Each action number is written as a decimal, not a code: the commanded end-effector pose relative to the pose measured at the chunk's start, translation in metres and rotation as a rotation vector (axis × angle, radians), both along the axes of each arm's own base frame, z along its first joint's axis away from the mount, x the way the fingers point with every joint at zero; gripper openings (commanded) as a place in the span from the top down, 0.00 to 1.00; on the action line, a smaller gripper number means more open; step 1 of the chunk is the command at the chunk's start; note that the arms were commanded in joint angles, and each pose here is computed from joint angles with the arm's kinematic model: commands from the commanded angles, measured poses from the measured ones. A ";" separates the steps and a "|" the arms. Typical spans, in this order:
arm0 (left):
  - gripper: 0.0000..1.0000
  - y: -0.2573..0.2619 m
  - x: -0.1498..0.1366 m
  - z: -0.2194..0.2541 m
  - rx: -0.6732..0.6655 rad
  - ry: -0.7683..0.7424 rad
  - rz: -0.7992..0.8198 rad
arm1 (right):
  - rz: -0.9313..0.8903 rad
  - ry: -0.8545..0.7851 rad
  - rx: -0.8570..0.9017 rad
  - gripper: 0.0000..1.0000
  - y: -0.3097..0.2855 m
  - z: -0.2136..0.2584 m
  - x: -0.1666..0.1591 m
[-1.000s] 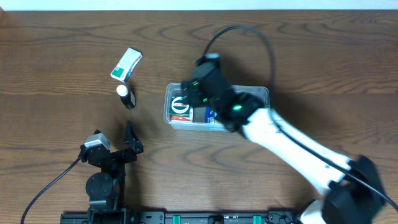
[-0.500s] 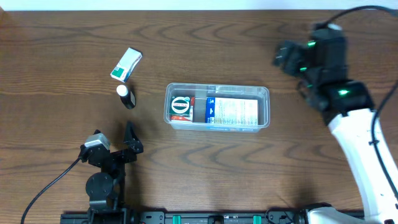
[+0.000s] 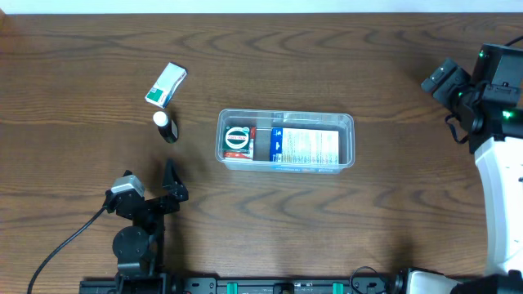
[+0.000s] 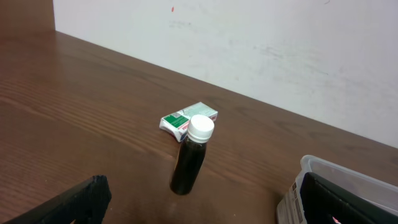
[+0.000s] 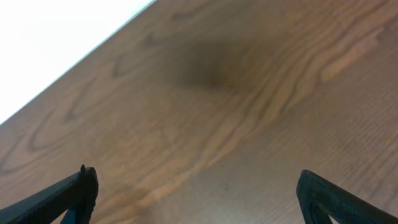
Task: Pack container
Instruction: 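Lift the right gripper and retract it to the right side, then move the left gripper over the white-green Panadol box, then grasp the Panadol box with the left gripper and lift it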
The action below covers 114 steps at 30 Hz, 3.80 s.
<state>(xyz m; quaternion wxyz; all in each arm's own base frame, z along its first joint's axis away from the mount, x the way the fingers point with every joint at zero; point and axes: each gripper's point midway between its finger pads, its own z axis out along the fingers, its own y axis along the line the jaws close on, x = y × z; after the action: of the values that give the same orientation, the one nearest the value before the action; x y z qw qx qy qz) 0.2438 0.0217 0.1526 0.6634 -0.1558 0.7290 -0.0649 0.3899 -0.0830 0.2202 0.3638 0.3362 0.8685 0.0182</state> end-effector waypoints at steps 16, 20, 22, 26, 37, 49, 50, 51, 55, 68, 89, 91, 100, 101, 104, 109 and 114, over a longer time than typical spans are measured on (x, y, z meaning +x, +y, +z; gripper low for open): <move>0.02 -0.013 0.001 0.025 -0.010 0.121 -0.078 | -0.012 0.090 0.026 0.01 -0.001 -0.024 -0.006; 0.02 -0.017 0.014 0.058 0.001 0.190 -0.108 | -0.012 0.090 0.026 0.01 -0.001 -0.024 -0.006; 0.02 -0.021 0.024 0.077 0.001 0.233 -0.137 | -0.012 0.090 0.026 0.01 -0.001 -0.024 -0.006; 0.02 -0.026 0.050 0.111 0.044 0.392 -0.192 | -0.012 0.090 0.026 0.01 -0.001 -0.024 -0.006; 0.02 -0.024 0.140 0.140 0.158 0.789 -0.303 | -0.012 0.090 0.026 0.01 -0.001 -0.024 -0.006; 0.02 -0.019 0.218 0.049 0.347 0.895 -0.443 | -0.012 0.090 0.026 0.01 -0.001 -0.024 -0.006; 0.02 -0.019 0.221 0.042 0.374 0.907 -0.464 | -0.012 0.090 0.026 0.01 -0.001 -0.024 -0.006; 0.02 -0.019 0.224 0.033 0.399 0.919 -0.486 | -0.012 0.090 0.026 0.01 -0.001 -0.024 -0.006; 0.02 -0.014 0.235 0.005 0.451 0.954 -0.519 | -0.012 0.090 0.026 0.01 -0.001 -0.024 -0.006; 0.02 0.026 0.255 -0.069 0.387 1.044 -0.474 | -0.012 0.090 0.026 0.01 -0.001 -0.024 -0.006; 0.02 0.030 0.267 -0.112 0.438 1.062 -0.524 | -0.012 0.090 0.026 0.01 -0.001 -0.024 -0.006; 0.02 0.031 0.269 -0.117 0.439 1.061 -0.524 | -0.012 0.090 0.026 0.01 -0.001 -0.024 -0.006; 0.02 0.032 0.276 -0.123 0.447 1.041 -0.517 | -0.012 0.090 0.026 0.01 -0.001 -0.024 -0.006; 0.02 0.032 0.277 -0.123 0.450 1.040 -0.518 | -0.012 0.090 0.026 0.01 -0.001 -0.024 -0.006; 0.03 0.032 0.277 -0.123 0.452 1.036 -0.516 | -0.012 0.090 0.026 0.01 -0.001 -0.024 -0.006; 0.14 0.032 0.276 -0.125 0.450 1.039 -0.518 | -0.012 0.090 0.026 0.01 -0.001 -0.024 -0.006; 0.14 0.031 0.272 -0.132 0.468 1.050 -0.539 | -0.012 0.090 0.026 0.01 -0.001 -0.024 -0.006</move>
<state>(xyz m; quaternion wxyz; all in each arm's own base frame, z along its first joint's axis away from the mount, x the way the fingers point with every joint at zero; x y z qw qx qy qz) 0.5210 0.0520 0.0343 0.2091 0.1589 0.9648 0.0157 0.3842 -0.0813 0.1951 0.3200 0.3408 0.8839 0.0119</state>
